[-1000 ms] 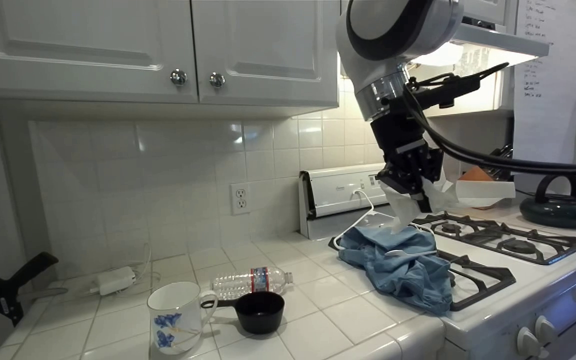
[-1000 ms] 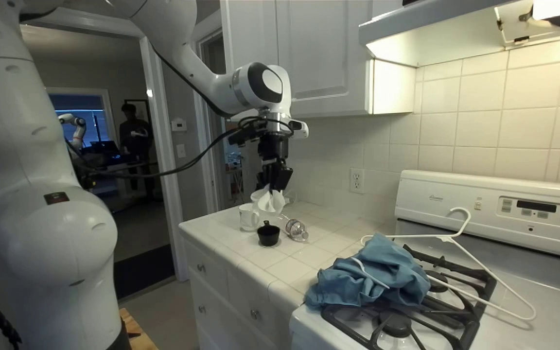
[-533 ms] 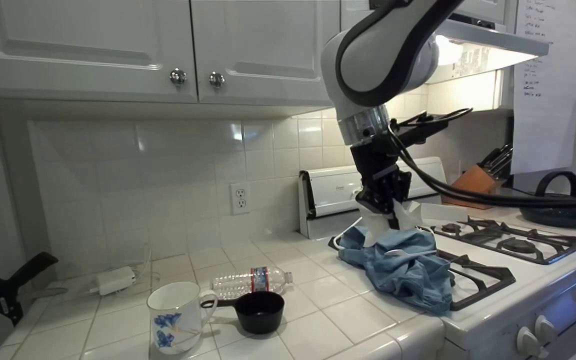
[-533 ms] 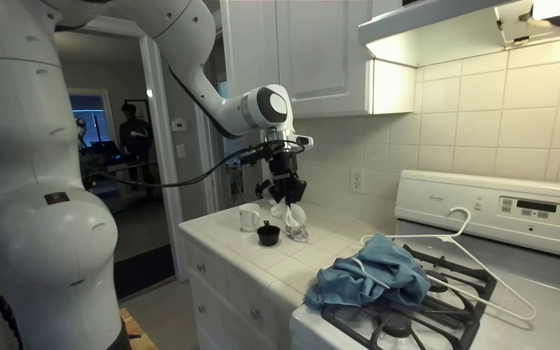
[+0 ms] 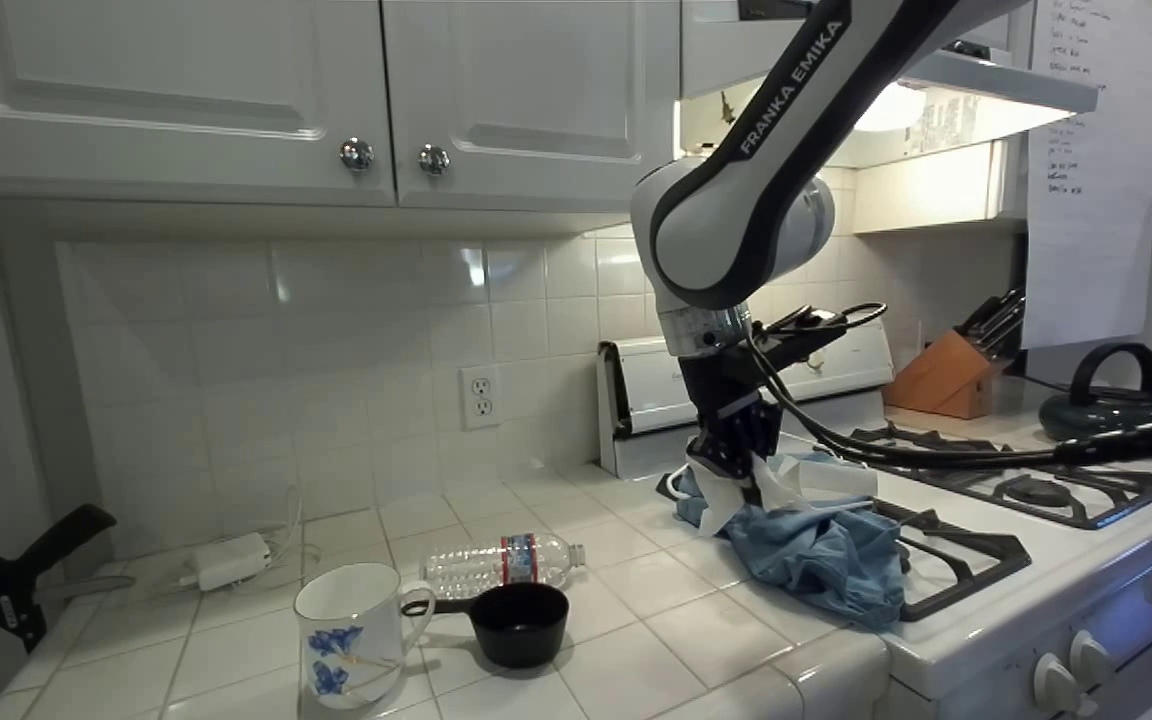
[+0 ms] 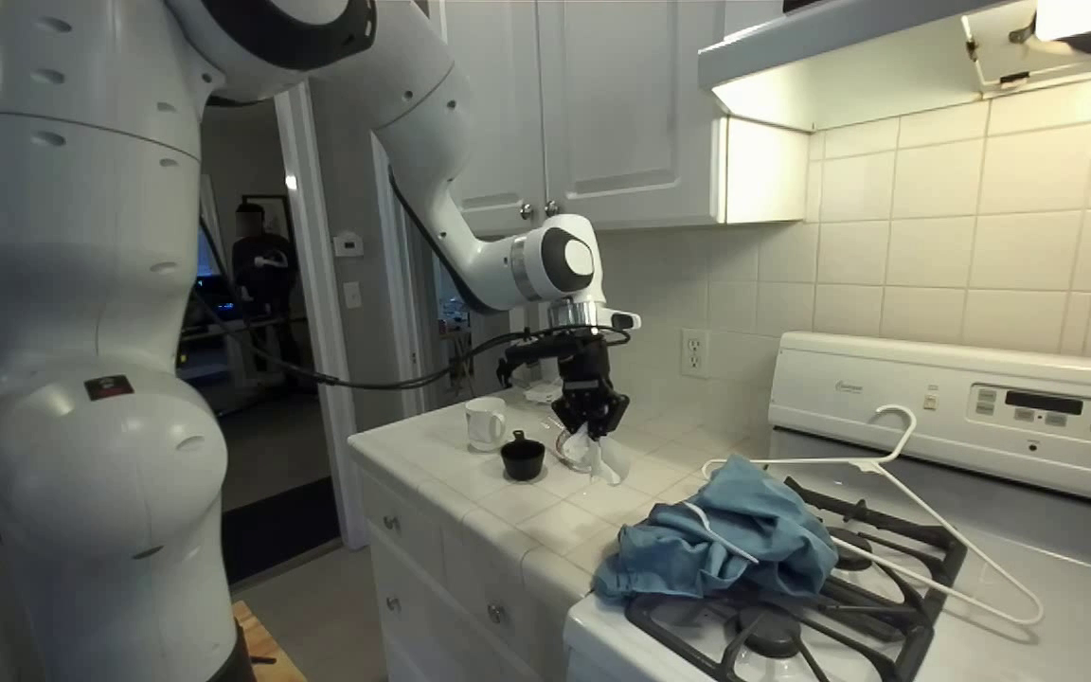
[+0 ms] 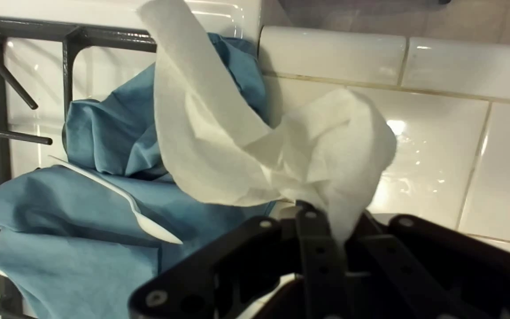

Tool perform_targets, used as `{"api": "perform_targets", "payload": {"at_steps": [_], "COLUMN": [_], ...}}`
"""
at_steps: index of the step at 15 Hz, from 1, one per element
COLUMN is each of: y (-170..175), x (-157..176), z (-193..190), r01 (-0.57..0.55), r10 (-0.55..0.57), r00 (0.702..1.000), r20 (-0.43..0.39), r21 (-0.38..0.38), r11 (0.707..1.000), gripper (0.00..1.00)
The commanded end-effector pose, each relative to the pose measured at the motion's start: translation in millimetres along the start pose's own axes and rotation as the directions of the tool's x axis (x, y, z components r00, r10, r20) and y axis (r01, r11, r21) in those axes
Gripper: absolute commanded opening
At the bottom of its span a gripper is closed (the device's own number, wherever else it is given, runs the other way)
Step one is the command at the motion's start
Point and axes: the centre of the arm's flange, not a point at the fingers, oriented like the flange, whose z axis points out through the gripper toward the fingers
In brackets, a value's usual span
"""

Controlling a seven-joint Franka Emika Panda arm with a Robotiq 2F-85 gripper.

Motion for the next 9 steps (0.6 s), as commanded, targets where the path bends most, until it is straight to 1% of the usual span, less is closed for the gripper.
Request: {"api": "perform_targets", "payload": {"at_steps": [1, 3, 4, 5, 7, 9], "y": [-0.5, -0.2, -0.2, -8.4, -26.6, -46.2], "x": [-0.5, -0.8, -0.9, 4.9, 20.8, 38.4], "z": [-3.0, -6.8, -7.3, -1.9, 10.5, 21.0], "r01": [0.001, 0.0, 0.0, 0.024, 0.053, 0.108], "r10": [-0.001, 0.0, 0.0, -0.024, -0.055, -0.112], "r00": [1.0, 1.0, 1.0, 1.0, 0.997, 0.989], "r20": [-0.005, -0.012, -0.013, -0.018, -0.051, -0.095], "r21": [0.0, 0.0, 0.0, -0.023, -0.041, -0.043], "r11": [1.0, 1.0, 1.0, 0.999, 0.998, 0.993], "gripper": [0.04, 0.04, 0.01, 0.01, 0.01, 0.01]}}
